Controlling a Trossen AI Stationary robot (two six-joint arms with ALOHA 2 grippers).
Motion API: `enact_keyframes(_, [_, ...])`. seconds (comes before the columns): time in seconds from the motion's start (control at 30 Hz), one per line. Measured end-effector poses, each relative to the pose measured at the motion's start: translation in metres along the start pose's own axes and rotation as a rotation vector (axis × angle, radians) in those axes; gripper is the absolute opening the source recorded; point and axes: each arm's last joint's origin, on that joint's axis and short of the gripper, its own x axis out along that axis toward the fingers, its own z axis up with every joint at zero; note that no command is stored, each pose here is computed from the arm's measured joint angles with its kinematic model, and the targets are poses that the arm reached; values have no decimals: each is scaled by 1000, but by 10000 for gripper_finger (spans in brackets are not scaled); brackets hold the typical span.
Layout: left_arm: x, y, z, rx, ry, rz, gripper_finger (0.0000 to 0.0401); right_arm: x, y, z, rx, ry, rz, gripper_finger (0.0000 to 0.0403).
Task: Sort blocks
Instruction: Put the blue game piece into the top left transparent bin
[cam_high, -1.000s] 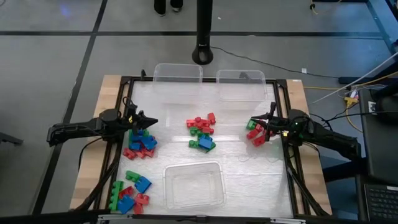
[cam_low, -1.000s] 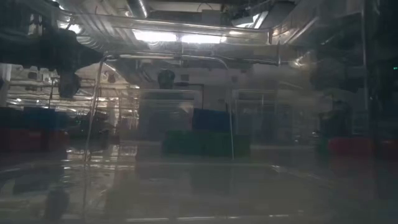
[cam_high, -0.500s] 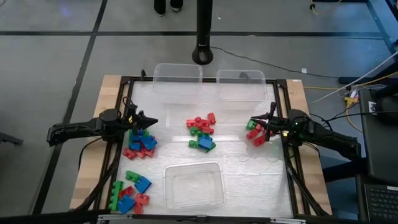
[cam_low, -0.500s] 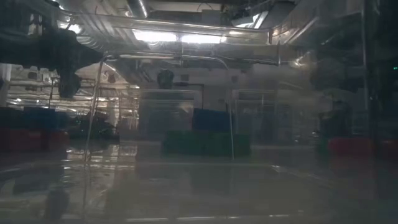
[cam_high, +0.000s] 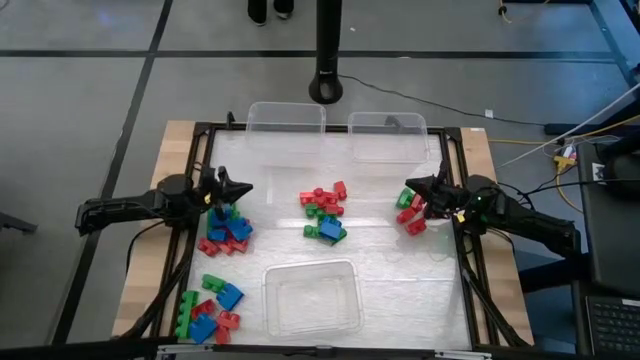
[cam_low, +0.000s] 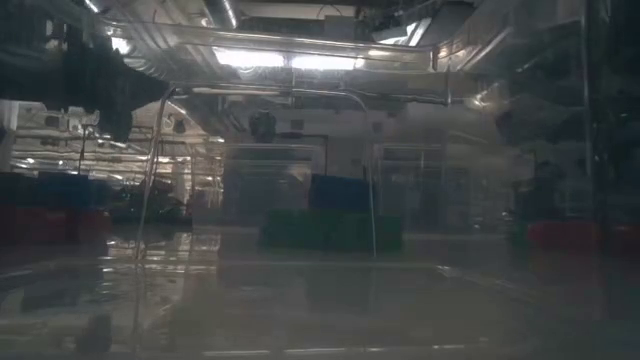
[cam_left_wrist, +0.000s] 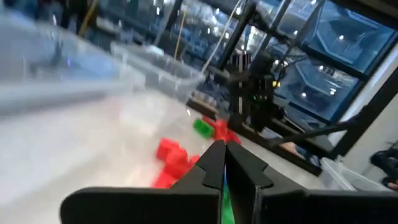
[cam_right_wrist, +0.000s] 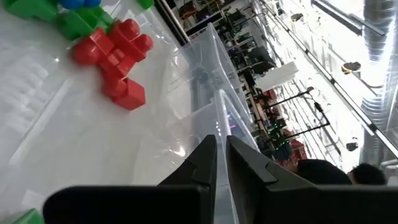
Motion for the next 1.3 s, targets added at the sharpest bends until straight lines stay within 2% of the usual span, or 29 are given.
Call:
enact_keyframes(0.07, [0, -1, 3, 65, -33, -8, 4, 0, -1, 1, 2, -10, -13, 40])
enact_keyframes(0.13, [0, -3, 8, 110, -81, -21, 4, 0, -3, 2, 71, -36, -17, 40])
enact_keyframes(0.3, [-2, -7, 19, 143, -197, -55, 4, 0, -7, 6, 479, -106, -33, 40])
enact_keyframes(0.37, [-3, -8, 21, 163, -216, -60, 4, 0, -8, 6, 569, -104, -35, 40])
enact_keyframes(0.47, [-2, -12, 30, 222, -209, -51, 4, -1, -10, 7, 580, -115, -61, 40])
enact_keyframes(0.63, [7, -25, 58, 331, -183, -35, 1, -1, -11, 7, 580, -124, -70, 40])
enact_keyframes(0.87, [47, -50, 107, 434, 78, 16, 1, -1, -10, 6, 552, -103, -78, 40])
enact_keyframes(1.1, [100, -76, 138, 539, 322, 16, 1, -1, -10, 6, 553, -88, -86, 40])
enact_keyframes(1.2, [118, -85, 142, 559, 346, -1, 1, -1, -10, 6, 552, -87, -86, 40])
enact_keyframes(1.3, [134, -88, 143, 581, 285, -15, 1, -1, -10, 6, 552, -87, -86, 40])
